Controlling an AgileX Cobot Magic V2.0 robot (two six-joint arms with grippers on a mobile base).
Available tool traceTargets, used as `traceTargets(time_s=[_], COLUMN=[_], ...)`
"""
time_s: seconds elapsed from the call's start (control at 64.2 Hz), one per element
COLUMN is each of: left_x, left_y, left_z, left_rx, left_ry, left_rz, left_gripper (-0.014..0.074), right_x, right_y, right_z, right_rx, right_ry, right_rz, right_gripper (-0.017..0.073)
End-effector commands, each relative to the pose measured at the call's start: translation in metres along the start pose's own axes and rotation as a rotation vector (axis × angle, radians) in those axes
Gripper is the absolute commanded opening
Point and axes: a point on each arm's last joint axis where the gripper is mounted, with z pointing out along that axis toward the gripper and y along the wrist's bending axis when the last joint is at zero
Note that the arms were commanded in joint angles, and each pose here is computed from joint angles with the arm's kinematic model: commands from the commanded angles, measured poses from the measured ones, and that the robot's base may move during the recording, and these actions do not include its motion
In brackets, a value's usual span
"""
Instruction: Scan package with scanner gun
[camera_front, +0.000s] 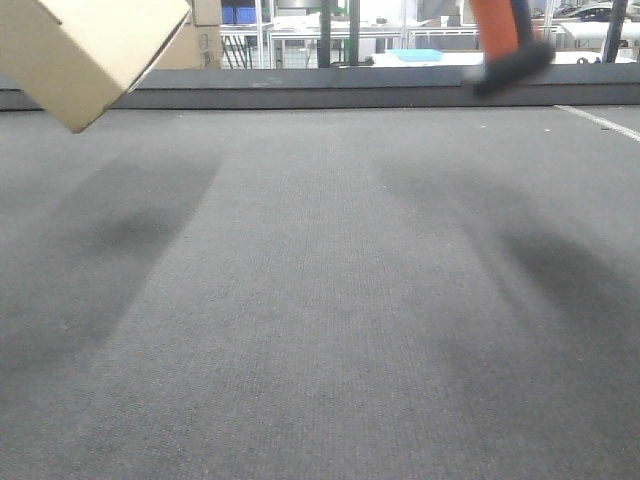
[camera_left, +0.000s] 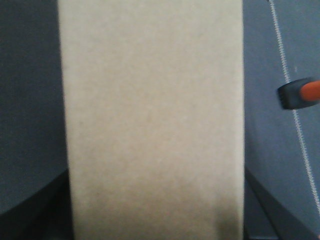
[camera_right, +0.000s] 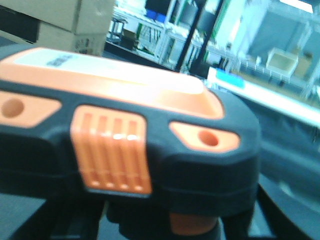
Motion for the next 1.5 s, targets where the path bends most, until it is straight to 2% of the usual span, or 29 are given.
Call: traceTargets(time_s=[0.0, 0.093, 0.171, 1.06, 1.106, 1.184, 1.34, 1.48], left_x=[0.001, 0.001, 0.001, 0.001, 0.001, 0.001, 0.001, 0.001], left_y=[-0.003, -0.001, -0.001, -0.001, -0.001, -0.001, -0.001, -0.001], left_z=[-0.003, -0.003, -0.003, -0.003, -0.003, -0.003, -0.003, -0.003], left_rx=[-0.01, -0.026, -0.026, -0.026, -0.026, -0.026, -0.026, -0.026], left_ry=[-0.008, -0.003, -0.003, -0.003, -0.003, -0.003, -0.003, -0.003], left_rz=[0.017, 0.023, 0.023, 0.023, 0.023, 0.023, 0.023, 0.023], left_gripper=[-0.0111, -0.0111, -0.0111, -0.0111, -0.0111, -0.0111, -0.0111, -0.0111], right_x=[-0.024, -0.035, -0.041, -0.041, -0.041, -0.039, -0.039, -0.046], right_y=[-0.009, -0.01, -0.012, -0.012, -0.012, -0.015, -0.025, -0.032], right_z=[0.001, 0.003, 0.004, 0.004, 0.004, 0.004, -0.002, -0.01], right_rx=[0.024, 0.013, 0.018, 0.009, 0.016, 0.043, 0.107, 0.128], right_ry=[-0.061, -0.079, -0.094, -0.084, -0.08, -0.062, -0.008, -0.012], right_rz=[-0.071, -0.108, -0.118, -0.105, -0.09, -0.03, 0.177, 0.284], right_gripper=[-0.0159, -0.0159, -0.0159, -0.0161, -0.0162, -0.0162, -0.0162, -0.0162])
